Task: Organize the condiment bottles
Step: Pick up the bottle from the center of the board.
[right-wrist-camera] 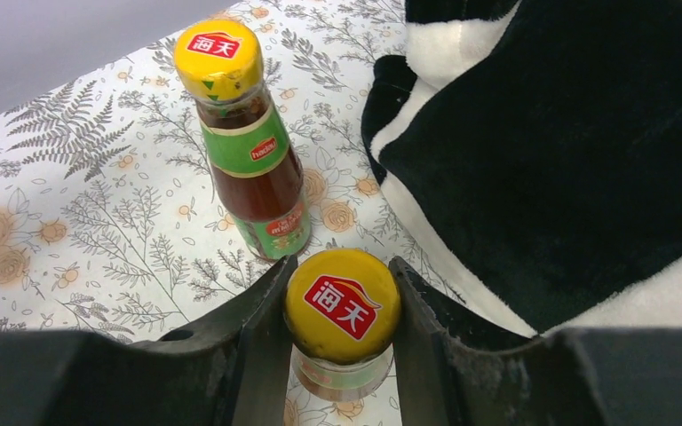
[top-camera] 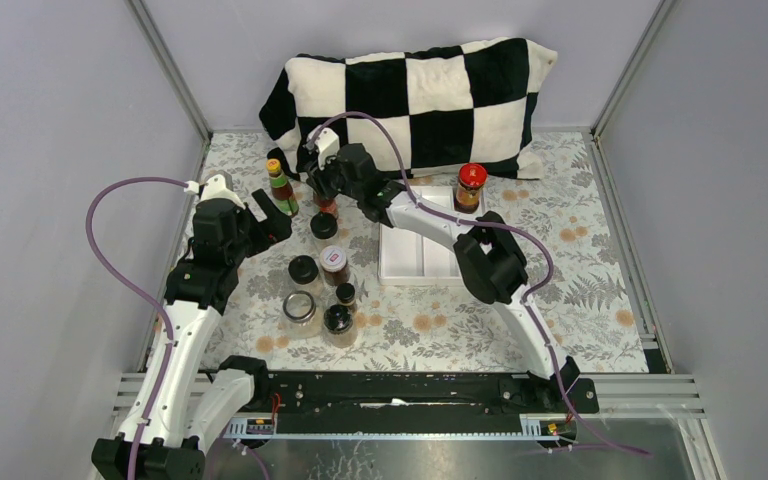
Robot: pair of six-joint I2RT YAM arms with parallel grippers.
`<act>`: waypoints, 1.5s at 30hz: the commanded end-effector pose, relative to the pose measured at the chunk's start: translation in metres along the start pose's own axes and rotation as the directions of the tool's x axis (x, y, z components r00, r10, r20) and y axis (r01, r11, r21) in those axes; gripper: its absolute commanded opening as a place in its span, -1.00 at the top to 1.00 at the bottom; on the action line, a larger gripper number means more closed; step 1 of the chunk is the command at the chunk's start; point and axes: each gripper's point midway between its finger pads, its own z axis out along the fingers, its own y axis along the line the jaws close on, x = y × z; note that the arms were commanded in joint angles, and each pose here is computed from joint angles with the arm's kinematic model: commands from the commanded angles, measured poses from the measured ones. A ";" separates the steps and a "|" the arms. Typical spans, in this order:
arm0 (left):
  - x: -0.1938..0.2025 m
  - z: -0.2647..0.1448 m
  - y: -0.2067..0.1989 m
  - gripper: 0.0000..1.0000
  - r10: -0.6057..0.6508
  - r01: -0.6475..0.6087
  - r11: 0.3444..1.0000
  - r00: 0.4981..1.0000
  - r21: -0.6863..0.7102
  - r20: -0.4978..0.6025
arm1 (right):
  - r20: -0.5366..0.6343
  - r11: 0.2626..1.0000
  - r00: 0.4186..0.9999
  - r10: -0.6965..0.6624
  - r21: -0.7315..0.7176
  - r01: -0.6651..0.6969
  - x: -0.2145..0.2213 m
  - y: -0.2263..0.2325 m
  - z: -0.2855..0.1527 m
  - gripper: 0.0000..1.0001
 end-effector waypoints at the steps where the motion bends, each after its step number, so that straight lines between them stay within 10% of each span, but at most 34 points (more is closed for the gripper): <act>1: -0.001 0.000 0.001 -0.97 0.014 -0.014 1.000 1.000 0.012 0.016 | 0.153 0.996 0.987 -0.038 0.091 0.024 -0.074 -0.027 -0.028 0.16; 45: 0.005 0.005 -0.002 -0.98 0.016 -0.016 1.000 1.000 0.023 -0.021 | 0.285 0.964 0.954 -0.090 0.265 0.011 -0.162 -0.098 -0.178 0.19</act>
